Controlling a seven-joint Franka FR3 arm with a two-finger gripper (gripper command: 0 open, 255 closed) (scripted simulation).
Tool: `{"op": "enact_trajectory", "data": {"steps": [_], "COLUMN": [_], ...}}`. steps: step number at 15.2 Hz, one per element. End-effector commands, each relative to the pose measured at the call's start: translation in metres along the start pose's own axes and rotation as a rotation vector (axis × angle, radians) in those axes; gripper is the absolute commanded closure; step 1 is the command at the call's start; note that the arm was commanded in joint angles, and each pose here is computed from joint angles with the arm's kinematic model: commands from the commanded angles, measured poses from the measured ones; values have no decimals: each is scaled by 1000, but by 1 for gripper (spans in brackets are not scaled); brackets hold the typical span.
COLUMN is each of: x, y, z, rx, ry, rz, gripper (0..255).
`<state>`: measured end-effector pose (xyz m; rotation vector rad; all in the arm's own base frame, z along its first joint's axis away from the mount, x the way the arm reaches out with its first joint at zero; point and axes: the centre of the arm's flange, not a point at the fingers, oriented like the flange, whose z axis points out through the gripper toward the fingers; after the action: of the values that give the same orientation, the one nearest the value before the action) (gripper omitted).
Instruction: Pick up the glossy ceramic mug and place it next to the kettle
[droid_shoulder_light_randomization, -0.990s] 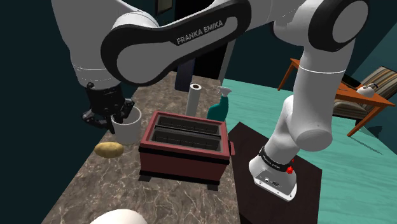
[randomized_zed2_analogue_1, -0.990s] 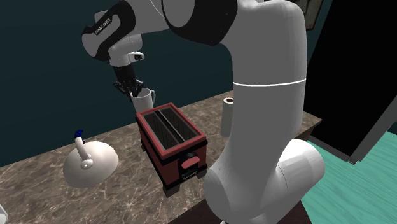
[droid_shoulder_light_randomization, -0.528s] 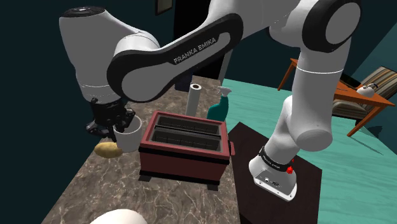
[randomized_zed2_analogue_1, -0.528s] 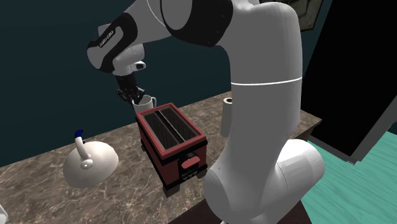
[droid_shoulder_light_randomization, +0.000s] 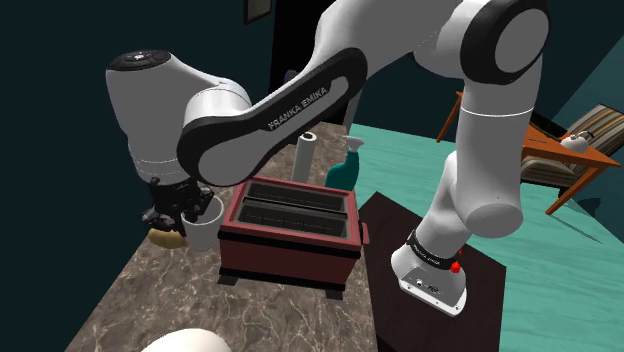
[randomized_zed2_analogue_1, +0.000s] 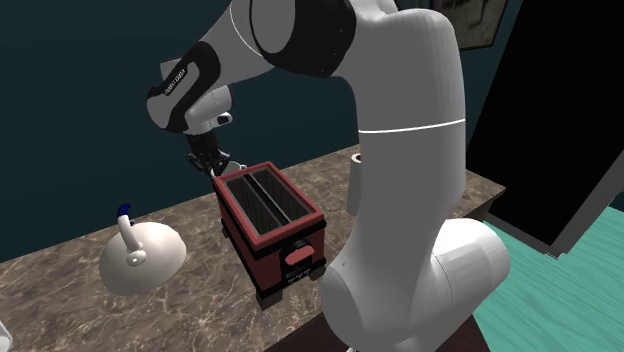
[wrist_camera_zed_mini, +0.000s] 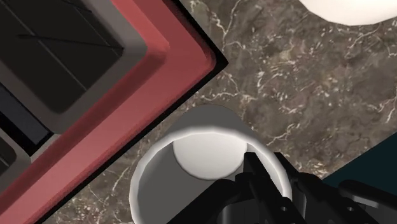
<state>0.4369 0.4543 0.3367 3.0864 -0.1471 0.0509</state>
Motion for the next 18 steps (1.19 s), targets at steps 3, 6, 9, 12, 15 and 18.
{"op": "enact_trajectory", "data": {"steps": [3, 6, 9, 12, 15, 18], "x": [-1, -1, -2, -2, -2, -2], "y": [-1, -2, -3, -3, -3, -4], "z": [21, 37, 53, 68, 71, 71], "rx": [1, 1, 1, 1, 1, 1], "ry": [1, 1, 1, 1, 1, 1], "rz": [0, 0, 0, 0, 0, 0], "gripper": [255, 255, 255, 255, 255, 255]}}
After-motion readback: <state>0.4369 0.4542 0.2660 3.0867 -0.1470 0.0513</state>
